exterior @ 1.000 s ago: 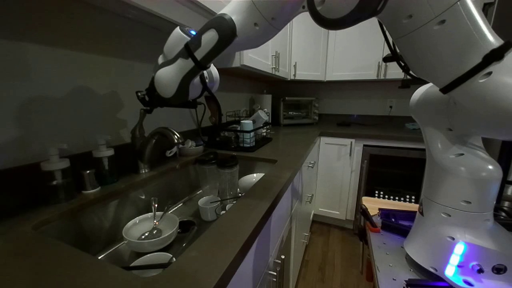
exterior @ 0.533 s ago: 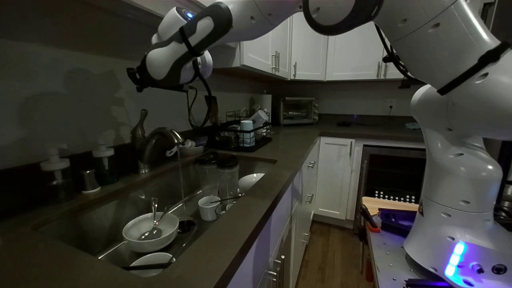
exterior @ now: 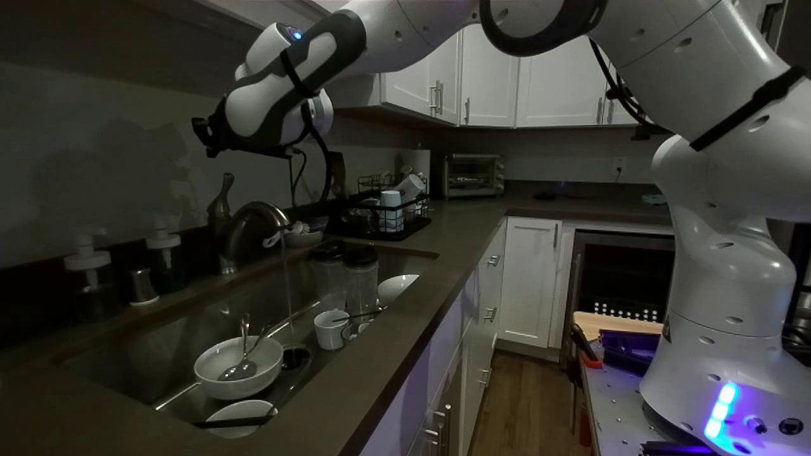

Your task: Lift u the tap handle

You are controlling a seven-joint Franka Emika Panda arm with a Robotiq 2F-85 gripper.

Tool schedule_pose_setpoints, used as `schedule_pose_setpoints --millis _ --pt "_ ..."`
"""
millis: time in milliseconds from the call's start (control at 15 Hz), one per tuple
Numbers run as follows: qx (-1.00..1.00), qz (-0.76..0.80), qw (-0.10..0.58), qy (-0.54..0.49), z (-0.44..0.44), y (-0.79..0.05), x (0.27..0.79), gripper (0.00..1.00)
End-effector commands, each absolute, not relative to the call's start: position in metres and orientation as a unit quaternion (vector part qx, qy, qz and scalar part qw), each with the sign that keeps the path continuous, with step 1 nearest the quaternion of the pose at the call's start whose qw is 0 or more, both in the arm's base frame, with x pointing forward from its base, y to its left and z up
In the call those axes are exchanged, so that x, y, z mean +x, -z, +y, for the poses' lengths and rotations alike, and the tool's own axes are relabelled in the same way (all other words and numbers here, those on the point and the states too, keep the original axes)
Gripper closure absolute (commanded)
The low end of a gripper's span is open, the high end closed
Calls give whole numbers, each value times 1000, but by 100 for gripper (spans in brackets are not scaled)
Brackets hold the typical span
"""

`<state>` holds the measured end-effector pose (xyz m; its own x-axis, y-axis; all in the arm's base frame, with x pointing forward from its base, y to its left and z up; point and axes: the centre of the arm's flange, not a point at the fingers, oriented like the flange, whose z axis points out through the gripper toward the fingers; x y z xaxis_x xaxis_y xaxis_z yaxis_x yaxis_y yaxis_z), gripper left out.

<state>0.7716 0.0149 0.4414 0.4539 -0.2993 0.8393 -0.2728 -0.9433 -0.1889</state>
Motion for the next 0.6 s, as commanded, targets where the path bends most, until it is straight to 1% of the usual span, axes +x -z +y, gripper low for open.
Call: schedule_pose_setpoints --millis 0,200,533 --pt "-858 169 56 481 17 -434 741 96" --pt "-867 174 59 463 22 -426 735 96" --pt "-870 181 26 458 11 -425 736 96"
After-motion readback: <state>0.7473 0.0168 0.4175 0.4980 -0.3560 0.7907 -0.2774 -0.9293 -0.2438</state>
